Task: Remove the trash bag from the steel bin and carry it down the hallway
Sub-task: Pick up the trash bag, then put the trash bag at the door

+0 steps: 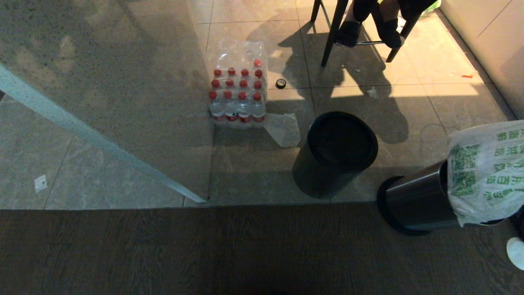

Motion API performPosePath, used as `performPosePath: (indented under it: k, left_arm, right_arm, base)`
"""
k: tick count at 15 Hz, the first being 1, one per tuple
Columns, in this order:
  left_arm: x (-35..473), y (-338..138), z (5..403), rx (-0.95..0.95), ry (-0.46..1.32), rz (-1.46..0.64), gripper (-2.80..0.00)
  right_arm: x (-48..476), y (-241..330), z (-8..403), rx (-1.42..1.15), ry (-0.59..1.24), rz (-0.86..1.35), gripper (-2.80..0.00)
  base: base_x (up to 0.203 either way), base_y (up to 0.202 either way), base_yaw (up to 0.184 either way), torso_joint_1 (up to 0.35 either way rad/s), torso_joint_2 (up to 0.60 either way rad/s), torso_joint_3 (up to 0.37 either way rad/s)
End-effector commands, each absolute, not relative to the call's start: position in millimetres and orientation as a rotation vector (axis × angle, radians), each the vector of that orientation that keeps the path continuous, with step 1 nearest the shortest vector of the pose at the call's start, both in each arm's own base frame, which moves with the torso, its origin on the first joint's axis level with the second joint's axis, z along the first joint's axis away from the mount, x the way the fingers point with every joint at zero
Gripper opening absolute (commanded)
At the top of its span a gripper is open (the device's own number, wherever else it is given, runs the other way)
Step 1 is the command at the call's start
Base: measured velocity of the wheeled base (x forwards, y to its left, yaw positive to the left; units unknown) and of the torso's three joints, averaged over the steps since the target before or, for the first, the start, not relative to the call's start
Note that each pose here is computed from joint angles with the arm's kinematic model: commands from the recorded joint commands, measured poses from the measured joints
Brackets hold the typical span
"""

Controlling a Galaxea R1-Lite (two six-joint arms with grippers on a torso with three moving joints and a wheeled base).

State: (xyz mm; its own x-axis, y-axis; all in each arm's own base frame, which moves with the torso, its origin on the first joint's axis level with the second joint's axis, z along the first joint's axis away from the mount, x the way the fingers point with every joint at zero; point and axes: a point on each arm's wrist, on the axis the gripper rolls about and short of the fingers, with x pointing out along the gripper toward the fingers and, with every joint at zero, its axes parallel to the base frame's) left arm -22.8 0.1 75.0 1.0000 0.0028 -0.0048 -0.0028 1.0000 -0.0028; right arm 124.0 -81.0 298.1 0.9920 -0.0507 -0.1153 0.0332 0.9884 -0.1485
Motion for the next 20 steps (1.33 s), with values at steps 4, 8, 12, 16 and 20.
performPosePath:
  k: [4, 8, 12, 16, 20]
  left_arm:
    - [-22.8, 0.1, 75.0, -0.003, 0.005, 0.003, -2.80]
    - [-22.8, 0.1, 75.0, -0.003, 0.005, 0.003, -2.80]
    - [-22.8, 0.1, 75.0, -0.003, 0.005, 0.003, -2.80]
    - [-22.8, 0.1, 75.0, -0.003, 0.005, 0.003, -2.80]
    - [-22.8, 0.1, 75.0, -0.003, 0.005, 0.003, -2.80]
  right_arm:
    - [55.8, -27.7, 290.0, -0.250, -0.015, -0.063, -2.80]
    - [51.2, -19.3, 259.6, -0.278, 0.028, 0.012, -2.80]
    - [56.1, -10.2, 225.3, -0.255, 0.120, 0.093, -2.80]
    - [25.9, 1.2, 156.4, -0.250, 0.211, 0.101, -2.80]
    - [1.2, 0.2, 88.1, -0.194, 0.222, 0.065, -2.80]
  base:
    - [0.000, 0.000, 0.000, 0.000, 0.00, 0.000]
    - [0.000, 0.000, 0.000, 0.000, 0.00, 0.000]
    - [0.000, 0.000, 0.000, 0.000, 0.00, 0.000]
    - [0.000, 0.000, 0.000, 0.000, 0.00, 0.000]
    - [0.000, 0.000, 0.000, 0.000, 0.00, 0.000]
